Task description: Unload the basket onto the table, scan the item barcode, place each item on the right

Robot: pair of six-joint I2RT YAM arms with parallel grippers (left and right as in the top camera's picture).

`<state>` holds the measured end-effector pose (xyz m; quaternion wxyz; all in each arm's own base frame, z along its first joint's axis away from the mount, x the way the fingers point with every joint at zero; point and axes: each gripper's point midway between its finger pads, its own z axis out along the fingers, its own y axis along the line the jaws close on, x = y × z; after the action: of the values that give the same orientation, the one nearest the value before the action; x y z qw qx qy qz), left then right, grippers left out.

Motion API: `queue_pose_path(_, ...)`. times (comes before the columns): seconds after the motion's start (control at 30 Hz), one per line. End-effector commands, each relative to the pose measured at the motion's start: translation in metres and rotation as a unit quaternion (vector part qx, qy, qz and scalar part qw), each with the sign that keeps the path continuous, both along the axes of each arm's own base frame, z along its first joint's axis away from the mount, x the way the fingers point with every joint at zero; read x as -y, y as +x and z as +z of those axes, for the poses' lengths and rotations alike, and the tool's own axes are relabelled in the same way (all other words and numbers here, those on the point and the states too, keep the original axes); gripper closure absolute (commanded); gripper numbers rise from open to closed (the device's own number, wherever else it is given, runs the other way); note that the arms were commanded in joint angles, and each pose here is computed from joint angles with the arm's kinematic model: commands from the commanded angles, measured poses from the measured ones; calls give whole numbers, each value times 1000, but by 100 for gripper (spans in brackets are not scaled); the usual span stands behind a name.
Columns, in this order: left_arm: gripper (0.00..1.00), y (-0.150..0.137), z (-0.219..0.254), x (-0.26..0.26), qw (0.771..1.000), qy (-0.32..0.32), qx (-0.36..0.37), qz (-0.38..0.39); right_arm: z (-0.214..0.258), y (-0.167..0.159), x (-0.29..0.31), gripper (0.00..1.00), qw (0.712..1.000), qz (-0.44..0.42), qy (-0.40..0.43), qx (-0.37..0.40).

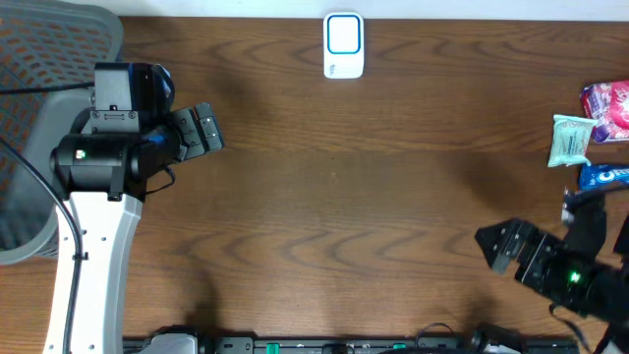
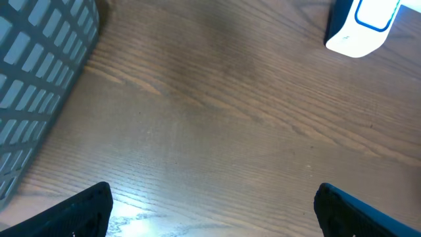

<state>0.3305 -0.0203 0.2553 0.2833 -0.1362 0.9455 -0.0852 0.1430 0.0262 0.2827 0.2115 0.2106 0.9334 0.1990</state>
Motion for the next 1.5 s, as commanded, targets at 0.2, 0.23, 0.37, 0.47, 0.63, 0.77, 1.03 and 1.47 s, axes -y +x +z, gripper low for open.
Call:
queue_pose_path(0.2, 2, -1, 1, -2, 1000, 2, 0, 4, 12, -5, 2, 1, 989, 72, -87, 93)
queue_pose_path(0.23, 2, -1, 1, -2, 1000, 2, 0, 4, 17, -3, -2, 1, 987, 78, -85, 113)
queue_pose_path(0.37, 2, -1, 1, -2, 1000, 2, 0, 4, 27, 11, -7, 1, 975, 92, -86, 181)
queue_pose_path(0.47, 2, -1, 1, -2, 1000, 2, 0, 4, 27, 32, -10, 1, 950, 115, -109, 268)
queue_pose_path(0.63, 2, -1, 1, -2, 1000, 2, 0, 4, 8, 60, -26, 1, 889, 167, -148, 400)
queue_pose_path(0.77, 2, -1, 1, -2, 1000, 2, 0, 4, -8, 74, -22, 1, 845, 145, -194, 476)
queue_pose_path(1.03, 2, -1, 1, -2, 1000, 2, 0, 4, -51, 95, -5, 1, 797, 91, -235, 549)
queue_pose_path(1.47, 2, -1, 1, -2, 1000, 2, 0, 4, -93, 103, 31, 1, 802, -17, -263, 536)
